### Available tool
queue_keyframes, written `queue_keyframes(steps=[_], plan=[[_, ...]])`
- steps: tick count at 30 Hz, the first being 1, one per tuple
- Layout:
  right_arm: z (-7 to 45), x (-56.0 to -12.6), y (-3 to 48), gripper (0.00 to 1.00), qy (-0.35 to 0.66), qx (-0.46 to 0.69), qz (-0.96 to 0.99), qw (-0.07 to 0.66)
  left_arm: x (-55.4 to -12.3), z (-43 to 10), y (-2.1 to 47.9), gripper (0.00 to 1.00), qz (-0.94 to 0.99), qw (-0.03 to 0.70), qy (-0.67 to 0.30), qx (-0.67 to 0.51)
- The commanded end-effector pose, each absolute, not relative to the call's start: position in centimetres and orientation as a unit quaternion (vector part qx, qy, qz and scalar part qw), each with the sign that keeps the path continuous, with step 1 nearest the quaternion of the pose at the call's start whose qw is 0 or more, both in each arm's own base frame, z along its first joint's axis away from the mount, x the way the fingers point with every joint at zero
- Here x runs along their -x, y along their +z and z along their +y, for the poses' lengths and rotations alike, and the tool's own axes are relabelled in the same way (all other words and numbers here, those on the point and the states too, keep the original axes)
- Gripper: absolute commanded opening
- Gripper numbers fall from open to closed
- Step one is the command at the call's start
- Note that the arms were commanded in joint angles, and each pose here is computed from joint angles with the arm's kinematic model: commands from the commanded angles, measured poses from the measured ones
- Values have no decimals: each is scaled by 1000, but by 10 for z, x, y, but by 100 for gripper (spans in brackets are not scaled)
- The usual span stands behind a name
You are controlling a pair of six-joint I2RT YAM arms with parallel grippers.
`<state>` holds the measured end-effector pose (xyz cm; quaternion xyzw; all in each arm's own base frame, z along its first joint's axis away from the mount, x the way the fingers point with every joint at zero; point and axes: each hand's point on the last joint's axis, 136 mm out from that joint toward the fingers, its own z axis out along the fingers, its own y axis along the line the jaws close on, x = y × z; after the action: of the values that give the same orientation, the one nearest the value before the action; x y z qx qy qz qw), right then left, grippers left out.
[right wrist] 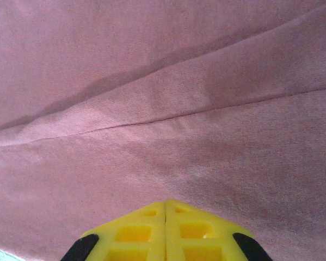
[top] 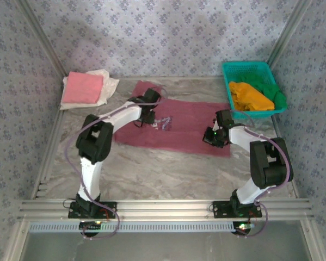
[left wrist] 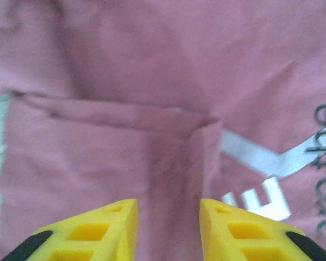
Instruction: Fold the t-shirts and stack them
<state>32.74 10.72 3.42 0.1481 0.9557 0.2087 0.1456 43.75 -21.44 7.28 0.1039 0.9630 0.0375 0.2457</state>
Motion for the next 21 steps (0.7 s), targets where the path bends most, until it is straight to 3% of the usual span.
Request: queue_keyframes(steps=[1,4,9,15,21], plan=[[107,-327,40,13,209,-140,957,147,-454,-190,134,42,946,320,-27,-48],[112,-334,49,18,212,-122,957,156,-461,-159,137,54,946,322,-45,-16],[171,-359,79,27,272,-18,946,174,-461,-114,120,57,951,296,-78,44],[276,-405,116,37,348,98,911,198,-424,-85,120,62,940,318,-93,84],[345,-450,103,43,392,95,898,178,-393,-48,119,65,926,333,-112,136]])
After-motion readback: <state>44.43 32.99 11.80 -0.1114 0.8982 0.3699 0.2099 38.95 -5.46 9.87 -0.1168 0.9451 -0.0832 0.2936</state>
